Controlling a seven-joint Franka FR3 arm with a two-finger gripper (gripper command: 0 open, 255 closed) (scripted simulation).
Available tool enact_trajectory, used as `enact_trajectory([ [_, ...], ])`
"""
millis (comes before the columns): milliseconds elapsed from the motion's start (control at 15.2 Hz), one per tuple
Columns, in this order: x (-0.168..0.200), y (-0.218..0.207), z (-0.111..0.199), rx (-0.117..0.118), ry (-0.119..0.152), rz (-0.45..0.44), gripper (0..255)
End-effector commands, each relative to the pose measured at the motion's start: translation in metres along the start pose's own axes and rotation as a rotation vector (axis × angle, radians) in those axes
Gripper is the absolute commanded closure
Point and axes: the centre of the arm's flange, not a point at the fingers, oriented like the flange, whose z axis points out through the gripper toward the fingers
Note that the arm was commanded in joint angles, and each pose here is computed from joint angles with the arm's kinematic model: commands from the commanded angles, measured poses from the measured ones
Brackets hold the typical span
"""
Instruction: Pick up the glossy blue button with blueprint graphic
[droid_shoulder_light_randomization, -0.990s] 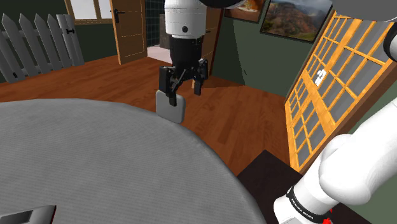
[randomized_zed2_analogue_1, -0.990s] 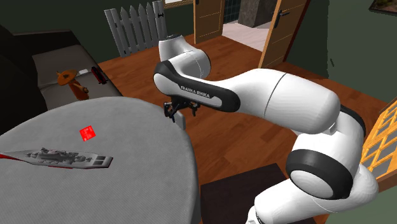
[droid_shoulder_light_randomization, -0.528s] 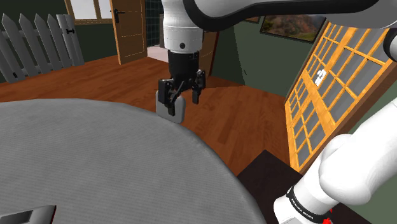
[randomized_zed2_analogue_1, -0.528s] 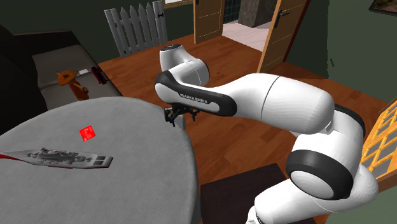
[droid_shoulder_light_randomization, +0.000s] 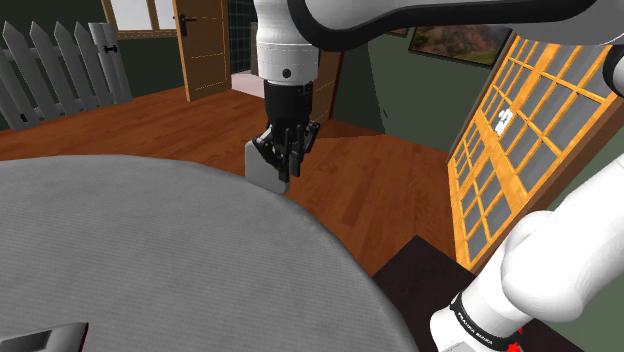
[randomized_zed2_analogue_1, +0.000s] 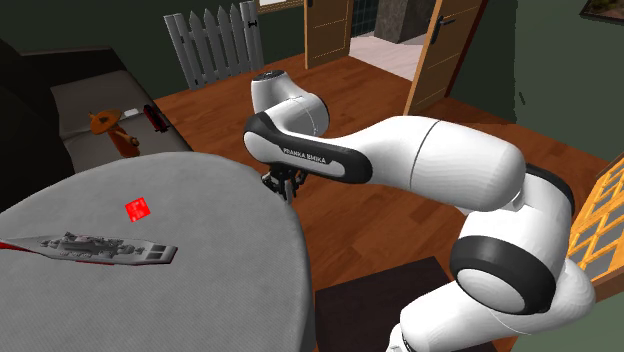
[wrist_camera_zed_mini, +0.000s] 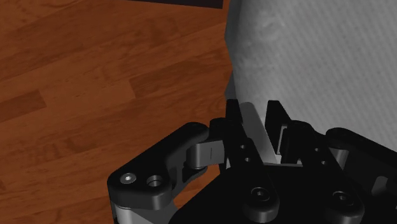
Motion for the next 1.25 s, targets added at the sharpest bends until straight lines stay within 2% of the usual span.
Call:
enact_trajectory([
  [0,0.001,0.0,0.001,0.0,-0.002,0.001,255],
  [1056,-0.008,0.003,-0.078,-0.001,-0.002,0.001,255],
  [1188,-0.008,0.003,-0.079,-0.001,-0.002,0.001,255],
])
